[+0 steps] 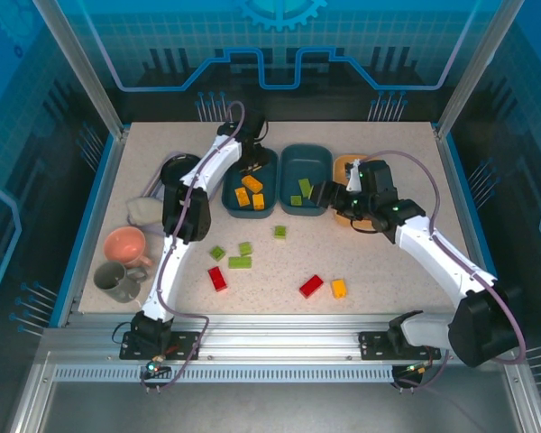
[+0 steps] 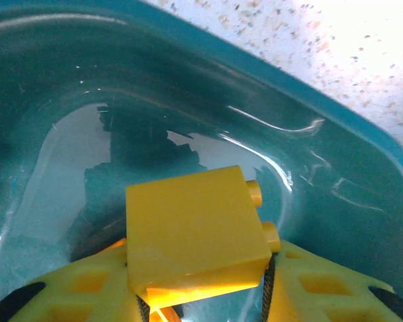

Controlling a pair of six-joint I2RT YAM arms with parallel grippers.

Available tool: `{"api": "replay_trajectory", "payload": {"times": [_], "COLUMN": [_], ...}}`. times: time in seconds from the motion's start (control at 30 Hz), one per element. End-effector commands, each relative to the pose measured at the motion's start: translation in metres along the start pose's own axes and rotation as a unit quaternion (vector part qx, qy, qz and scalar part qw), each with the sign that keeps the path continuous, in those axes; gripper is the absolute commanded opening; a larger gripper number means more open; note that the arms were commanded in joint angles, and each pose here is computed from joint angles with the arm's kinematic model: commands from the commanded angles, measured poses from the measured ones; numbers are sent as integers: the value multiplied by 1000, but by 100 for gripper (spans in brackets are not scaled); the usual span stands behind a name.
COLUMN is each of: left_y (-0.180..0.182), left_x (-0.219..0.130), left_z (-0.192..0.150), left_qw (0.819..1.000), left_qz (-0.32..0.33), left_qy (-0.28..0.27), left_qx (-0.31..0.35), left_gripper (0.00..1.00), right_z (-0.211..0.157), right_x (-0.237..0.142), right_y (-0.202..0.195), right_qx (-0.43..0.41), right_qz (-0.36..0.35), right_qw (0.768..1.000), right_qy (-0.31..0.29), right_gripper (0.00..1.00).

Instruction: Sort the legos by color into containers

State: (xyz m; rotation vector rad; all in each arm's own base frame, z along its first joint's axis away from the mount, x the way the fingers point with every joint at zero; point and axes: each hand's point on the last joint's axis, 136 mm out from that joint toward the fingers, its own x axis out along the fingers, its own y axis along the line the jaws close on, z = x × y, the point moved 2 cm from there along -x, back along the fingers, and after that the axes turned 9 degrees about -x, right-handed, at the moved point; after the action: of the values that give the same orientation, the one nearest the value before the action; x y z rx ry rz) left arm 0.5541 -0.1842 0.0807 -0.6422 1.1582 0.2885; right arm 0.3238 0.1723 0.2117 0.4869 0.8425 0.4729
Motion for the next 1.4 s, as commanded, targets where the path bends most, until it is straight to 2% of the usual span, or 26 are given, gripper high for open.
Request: {"api": "replay_trajectory", "payload": {"times": [0.0,0.13,0.3,0.4,0.5,0.7,0.83,1.0,1.23,1.37], "left_y": [-11,-9,-12,-18,-21,0,38,113,218,253], "left_x": [-8,-10,-29,-56,-92,-172,-219,-250,-275,-285], "left_z": [4,3,7,13,17,3,-26,-84,-158,-183], "left_qw": [1000,999,999,999,998,995,992,987,977,973], "left_qz": [-28,-27,-37,-52,-64,-89,-105,-113,-121,-130], "left_qy": [7,15,11,-3,-16,-33,-31,-21,-29,-28], "left_qx": [-10,-13,-12,-11,-16,-42,-60,-109,-175,-189], "left_gripper": [36,51,63,71,72,76,79,82,87,89], "right_z": [10,9,12,10,3,-17,-42,-76,-119,-136], "right_x": [6,11,8,1,-7,-19,-10,16,73,108], "right_y": [15,16,21,24,23,31,42,62,98,108], "right_qx": [1,3,-18,-49,-86,-188,-239,-297,-330,-314], "right_qz": [31,39,39,31,7,-48,-70,-91,-96,-121], "right_qw": [999,999,999,998,996,981,966,944,924,919], "right_qy": [-11,-5,-3,4,13,33,67,107,169,204], "right_gripper": [80,80,80,80,79,78,77,75,70,70]}}
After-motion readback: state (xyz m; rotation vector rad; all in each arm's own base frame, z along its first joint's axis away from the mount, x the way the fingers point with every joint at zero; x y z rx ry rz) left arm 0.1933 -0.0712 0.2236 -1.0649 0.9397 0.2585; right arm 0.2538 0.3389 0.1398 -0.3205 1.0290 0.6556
